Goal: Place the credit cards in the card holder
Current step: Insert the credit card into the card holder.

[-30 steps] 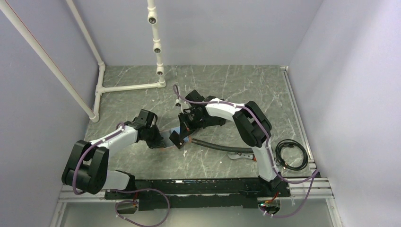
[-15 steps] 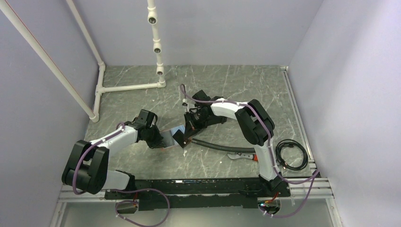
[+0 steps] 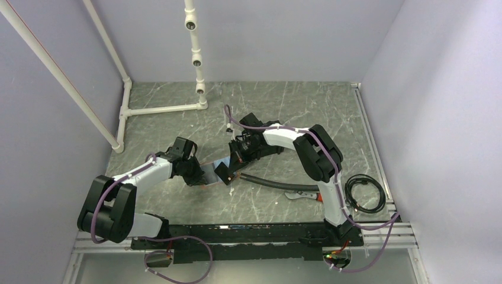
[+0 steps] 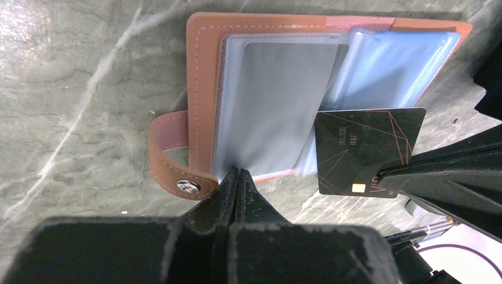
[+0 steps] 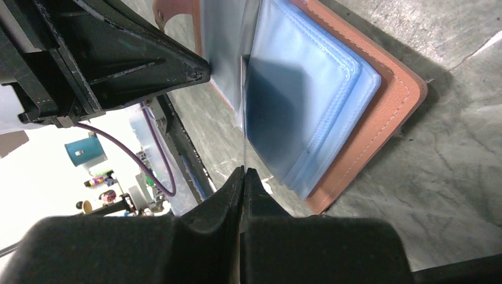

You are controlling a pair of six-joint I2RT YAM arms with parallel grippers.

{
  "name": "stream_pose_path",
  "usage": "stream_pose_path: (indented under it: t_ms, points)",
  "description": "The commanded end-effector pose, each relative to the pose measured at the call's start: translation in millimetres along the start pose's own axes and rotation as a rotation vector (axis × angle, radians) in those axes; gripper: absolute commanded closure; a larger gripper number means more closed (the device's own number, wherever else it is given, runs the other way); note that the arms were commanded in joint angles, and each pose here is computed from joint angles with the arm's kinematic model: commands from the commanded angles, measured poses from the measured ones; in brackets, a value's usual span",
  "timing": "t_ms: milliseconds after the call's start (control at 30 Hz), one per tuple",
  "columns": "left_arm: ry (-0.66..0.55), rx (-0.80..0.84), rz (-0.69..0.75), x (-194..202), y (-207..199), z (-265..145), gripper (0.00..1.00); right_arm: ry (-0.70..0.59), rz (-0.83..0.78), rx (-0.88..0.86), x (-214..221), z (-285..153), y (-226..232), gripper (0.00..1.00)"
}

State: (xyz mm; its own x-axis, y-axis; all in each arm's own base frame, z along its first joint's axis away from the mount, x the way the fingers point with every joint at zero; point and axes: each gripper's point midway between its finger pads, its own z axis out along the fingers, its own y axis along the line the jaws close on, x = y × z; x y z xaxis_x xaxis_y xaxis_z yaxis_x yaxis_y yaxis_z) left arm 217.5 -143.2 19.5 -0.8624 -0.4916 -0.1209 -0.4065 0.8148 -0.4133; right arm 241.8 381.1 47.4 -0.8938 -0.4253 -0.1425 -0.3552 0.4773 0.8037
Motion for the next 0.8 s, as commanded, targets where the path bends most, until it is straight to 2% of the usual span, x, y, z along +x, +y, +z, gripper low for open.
stream_pose_path:
  t_ms: [0,167,500,767]
  points:
    - [-0.007,-0.105,0.006,3,25,5,1.0,-0.033,-0.062,-0.018,-8,-5,9,1.0]
    - [-0.006,-0.1,0.008,4,24,5,1.0,-0.039,-0.083,-0.065,-9,-11,24,1.0]
    - [-0.004,-0.098,0.014,3,23,4,1.0,-0.025,-0.047,-0.081,-17,9,8,1.0]
    - [0.004,-0.094,0.007,6,24,5,1.0,-0.144,-0.078,-0.111,-43,16,11,1.0]
